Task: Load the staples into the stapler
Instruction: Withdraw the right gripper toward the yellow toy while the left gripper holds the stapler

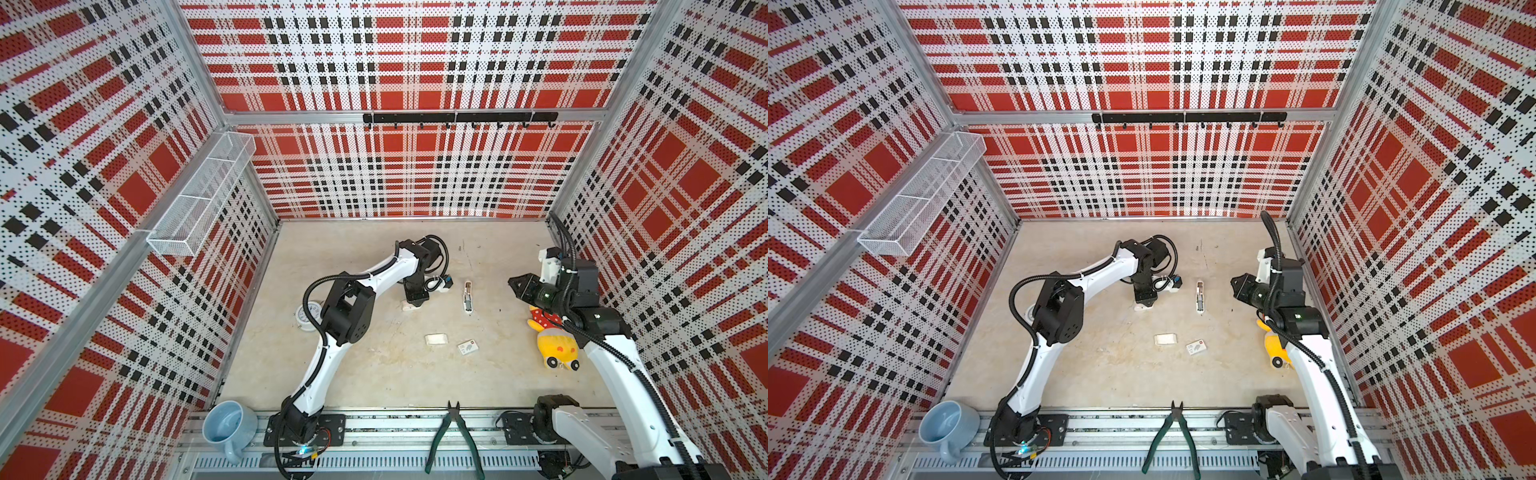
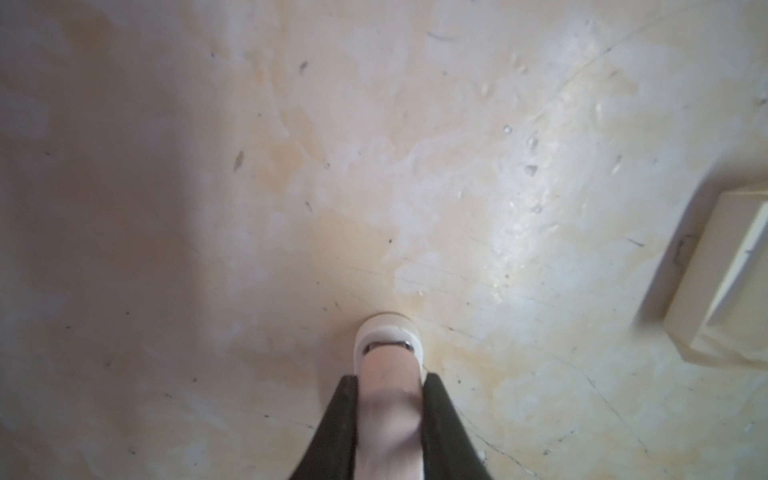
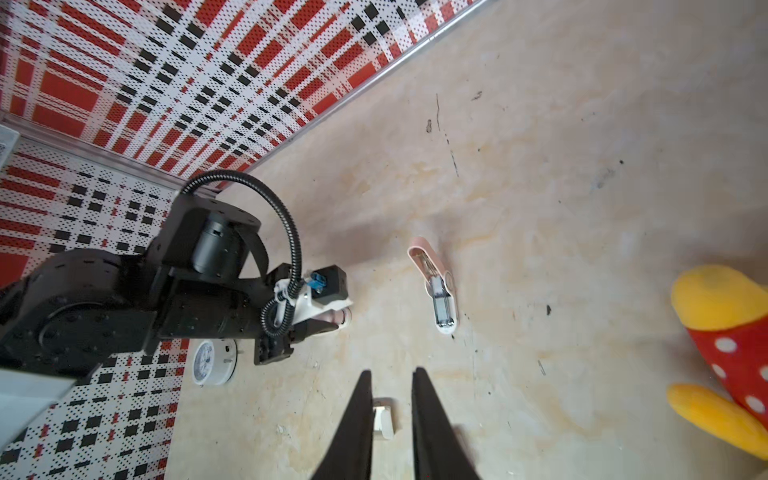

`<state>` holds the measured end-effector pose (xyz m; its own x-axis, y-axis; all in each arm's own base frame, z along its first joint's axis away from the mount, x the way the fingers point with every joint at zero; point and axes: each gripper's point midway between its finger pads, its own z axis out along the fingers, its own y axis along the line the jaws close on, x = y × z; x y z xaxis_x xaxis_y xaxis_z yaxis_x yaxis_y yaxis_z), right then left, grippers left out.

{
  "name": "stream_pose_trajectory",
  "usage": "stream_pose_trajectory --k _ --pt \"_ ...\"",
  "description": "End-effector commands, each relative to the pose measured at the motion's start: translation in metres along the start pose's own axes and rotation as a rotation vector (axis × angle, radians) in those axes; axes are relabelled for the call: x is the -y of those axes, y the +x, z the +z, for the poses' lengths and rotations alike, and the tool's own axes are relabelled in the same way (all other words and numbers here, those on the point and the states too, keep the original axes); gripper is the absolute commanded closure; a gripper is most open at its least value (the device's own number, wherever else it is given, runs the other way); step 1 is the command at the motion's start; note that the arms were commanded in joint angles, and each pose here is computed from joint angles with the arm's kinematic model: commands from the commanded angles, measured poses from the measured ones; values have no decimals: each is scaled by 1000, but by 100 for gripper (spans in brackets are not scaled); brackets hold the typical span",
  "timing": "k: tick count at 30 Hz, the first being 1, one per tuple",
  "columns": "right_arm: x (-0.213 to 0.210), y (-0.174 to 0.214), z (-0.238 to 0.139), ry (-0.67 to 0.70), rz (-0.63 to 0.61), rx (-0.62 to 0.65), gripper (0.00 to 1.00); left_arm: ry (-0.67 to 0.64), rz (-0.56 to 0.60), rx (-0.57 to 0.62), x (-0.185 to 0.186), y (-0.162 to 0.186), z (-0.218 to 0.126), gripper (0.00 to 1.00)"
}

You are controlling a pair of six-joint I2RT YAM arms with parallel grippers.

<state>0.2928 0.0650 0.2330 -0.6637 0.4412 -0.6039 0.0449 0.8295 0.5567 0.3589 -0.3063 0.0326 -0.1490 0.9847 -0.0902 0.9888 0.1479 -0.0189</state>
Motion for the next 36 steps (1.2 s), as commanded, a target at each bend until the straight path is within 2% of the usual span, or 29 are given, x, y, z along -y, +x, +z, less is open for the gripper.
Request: stream_pose_trajectory --k 1,13,20,36 --pt "4 5 -7 22 -4 10 80 144 -9 -162 29 32 64 93" --pt "4 4 -4 15 -5 9 79 60 -44 -29 16 15 13 81" --pt "5 4 -3 18 -2 5 79 32 -41 -4 17 18 -7 77" --pt "16 15 15 33 4 -37 73 21 -67 44 15 24 -20 63"
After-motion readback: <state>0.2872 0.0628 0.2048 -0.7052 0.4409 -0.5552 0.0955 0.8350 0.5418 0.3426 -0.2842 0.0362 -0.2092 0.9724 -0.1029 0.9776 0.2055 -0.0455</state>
